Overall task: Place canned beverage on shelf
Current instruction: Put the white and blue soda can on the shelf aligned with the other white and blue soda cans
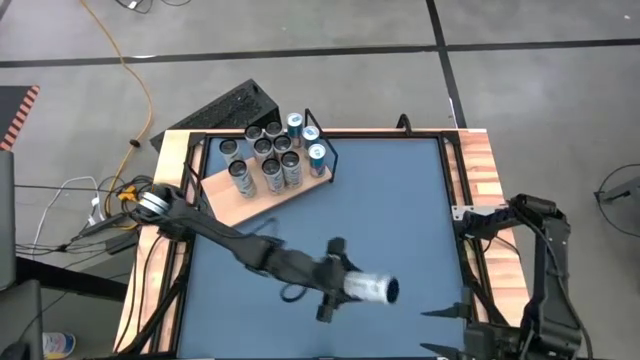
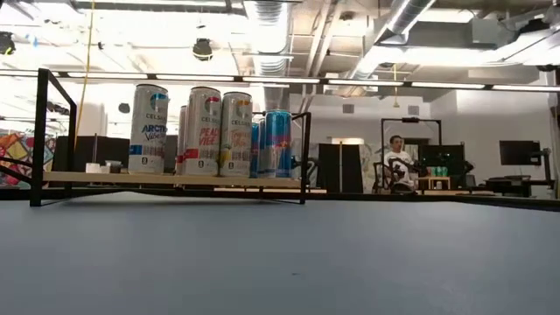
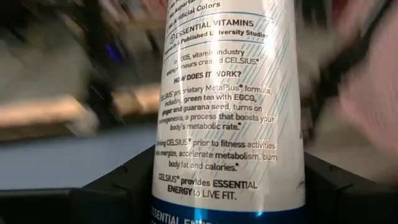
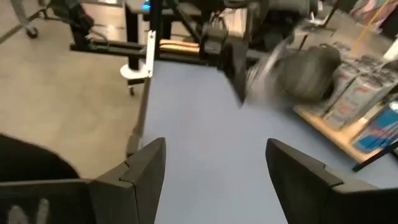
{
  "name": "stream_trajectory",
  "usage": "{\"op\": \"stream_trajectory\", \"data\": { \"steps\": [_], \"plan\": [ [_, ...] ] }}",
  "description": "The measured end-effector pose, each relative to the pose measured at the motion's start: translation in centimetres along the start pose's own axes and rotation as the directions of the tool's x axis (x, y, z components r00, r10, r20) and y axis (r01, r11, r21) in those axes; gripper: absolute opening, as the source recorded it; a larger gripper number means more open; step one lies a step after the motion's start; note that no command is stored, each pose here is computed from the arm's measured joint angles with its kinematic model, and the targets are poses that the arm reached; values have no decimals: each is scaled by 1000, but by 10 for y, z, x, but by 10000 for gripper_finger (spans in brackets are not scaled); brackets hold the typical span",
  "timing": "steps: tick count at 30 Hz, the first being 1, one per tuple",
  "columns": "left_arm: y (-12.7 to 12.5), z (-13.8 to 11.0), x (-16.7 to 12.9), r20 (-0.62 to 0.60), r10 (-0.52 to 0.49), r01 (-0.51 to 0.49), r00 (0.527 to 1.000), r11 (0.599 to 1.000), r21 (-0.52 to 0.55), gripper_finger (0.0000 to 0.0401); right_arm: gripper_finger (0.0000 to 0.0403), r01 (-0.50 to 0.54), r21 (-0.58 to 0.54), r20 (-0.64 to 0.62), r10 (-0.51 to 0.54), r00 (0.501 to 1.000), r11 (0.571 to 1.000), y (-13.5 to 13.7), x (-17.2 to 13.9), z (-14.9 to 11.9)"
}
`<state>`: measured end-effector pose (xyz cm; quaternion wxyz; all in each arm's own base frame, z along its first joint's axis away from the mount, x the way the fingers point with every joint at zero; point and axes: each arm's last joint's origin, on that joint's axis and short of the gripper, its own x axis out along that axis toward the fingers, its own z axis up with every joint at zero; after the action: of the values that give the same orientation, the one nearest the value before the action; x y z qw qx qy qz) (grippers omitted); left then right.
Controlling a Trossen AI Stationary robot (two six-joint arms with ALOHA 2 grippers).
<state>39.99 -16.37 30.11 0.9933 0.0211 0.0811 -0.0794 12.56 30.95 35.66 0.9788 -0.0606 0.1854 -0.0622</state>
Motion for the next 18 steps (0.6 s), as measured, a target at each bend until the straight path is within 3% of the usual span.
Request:
{"op": "stream_trajectory", "data": {
  "steps": [3,8,13,18],
  "plan": [
    [-2,-10,-27,182,123,-110,976,991,-78,247,265,20,-44,7,-20,1000,999,-2,5,6],
    [-4,-60,-50,218,278,-254,936,958,-130,249,265,-16,-201,-45,7,999,980,-10,21,33],
    [-1,-71,-61,291,330,-290,898,942,-171,250,265,-4,-290,-74,-18,997,957,-33,45,69],
    [-5,-76,-65,308,318,-305,897,948,-91,250,265,-83,-348,-203,12,979,934,-65,88,91]
  ]
}}
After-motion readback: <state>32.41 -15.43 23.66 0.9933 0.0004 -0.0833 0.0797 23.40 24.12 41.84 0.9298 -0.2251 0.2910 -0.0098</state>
